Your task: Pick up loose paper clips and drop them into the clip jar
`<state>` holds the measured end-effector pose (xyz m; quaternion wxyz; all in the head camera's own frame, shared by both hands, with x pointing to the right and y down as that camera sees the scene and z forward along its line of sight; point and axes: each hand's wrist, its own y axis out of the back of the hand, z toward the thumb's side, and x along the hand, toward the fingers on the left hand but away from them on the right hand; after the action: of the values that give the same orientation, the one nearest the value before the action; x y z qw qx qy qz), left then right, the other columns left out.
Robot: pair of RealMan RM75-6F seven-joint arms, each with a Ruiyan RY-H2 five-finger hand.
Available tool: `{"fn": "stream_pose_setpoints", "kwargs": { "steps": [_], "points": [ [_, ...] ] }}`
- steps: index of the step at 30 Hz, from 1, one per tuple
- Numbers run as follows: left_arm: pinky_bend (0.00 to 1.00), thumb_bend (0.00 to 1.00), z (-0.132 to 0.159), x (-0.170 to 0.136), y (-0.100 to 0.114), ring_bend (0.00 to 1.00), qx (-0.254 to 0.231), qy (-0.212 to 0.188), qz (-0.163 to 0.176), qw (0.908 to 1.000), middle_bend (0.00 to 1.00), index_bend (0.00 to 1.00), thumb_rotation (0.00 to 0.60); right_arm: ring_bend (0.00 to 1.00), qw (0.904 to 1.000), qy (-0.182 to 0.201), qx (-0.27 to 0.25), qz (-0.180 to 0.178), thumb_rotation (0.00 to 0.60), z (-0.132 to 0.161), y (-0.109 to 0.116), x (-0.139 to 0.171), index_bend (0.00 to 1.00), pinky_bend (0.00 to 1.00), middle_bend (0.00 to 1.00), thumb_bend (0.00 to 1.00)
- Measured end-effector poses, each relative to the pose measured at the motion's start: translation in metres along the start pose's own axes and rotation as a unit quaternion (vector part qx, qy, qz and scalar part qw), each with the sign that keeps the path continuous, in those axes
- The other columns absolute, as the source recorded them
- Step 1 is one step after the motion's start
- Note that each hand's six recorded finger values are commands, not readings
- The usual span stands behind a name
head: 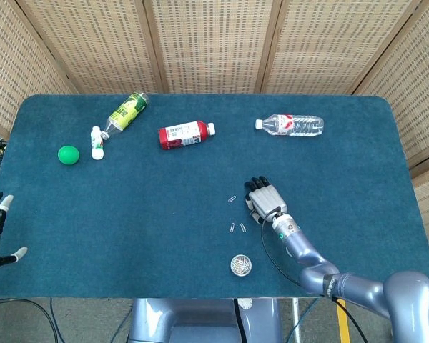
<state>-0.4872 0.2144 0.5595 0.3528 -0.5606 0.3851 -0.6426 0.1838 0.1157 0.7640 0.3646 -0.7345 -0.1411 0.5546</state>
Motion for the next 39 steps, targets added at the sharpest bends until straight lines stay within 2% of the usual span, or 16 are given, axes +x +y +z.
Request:
{"fn": "stream_pose_setpoints", "kwargs": {
  "steps": [5, 15, 24, 32, 39],
  "points": [
    [0.00, 0.00, 0.000, 0.000, 0.000, 0.00, 0.000, 0.000, 0.000, 1.0000, 0.00, 0.00, 0.600, 0.00, 1.0000, 0.002, 0.002, -0.004, 0.600, 0.001, 0.001, 0.001, 0.64, 0.00, 0.11, 0.39],
    [0.00, 0.00, 0.001, 0.000, -0.001, 0.00, 0.001, -0.001, 0.000, 1.0000, 0.00, 0.00, 0.600, 0.00, 1.0000, 0.001, 0.001, -0.008, 0.600, 0.000, 0.001, 0.003, 0.65, 0.00, 0.11, 0.43],
    [0.00, 0.00, 0.001, 0.000, -0.002, 0.00, 0.002, -0.002, -0.002, 1.0000, 0.00, 0.00, 0.600, 0.00, 0.9993, 0.015, -0.012, -0.032, 0.600, 0.004, 0.019, 0.013, 0.66, 0.00, 0.11, 0.43],
    [0.00, 0.00, 0.004, -0.001, -0.003, 0.00, 0.003, -0.007, -0.004, 1.0000, 0.00, 0.00, 0.600, 0.00, 0.9957, 0.069, -0.025, -0.056, 0.600, 0.022, 0.046, 0.046, 0.66, 0.00, 0.11, 0.44],
    [0.00, 0.00, 0.006, -0.003, -0.003, 0.00, 0.006, -0.011, -0.003, 0.9999, 0.00, 0.00, 0.600, 0.00, 0.9888, 0.140, -0.002, -0.052, 0.600, 0.044, 0.048, 0.091, 0.66, 0.00, 0.11, 0.44]
  ]
}}
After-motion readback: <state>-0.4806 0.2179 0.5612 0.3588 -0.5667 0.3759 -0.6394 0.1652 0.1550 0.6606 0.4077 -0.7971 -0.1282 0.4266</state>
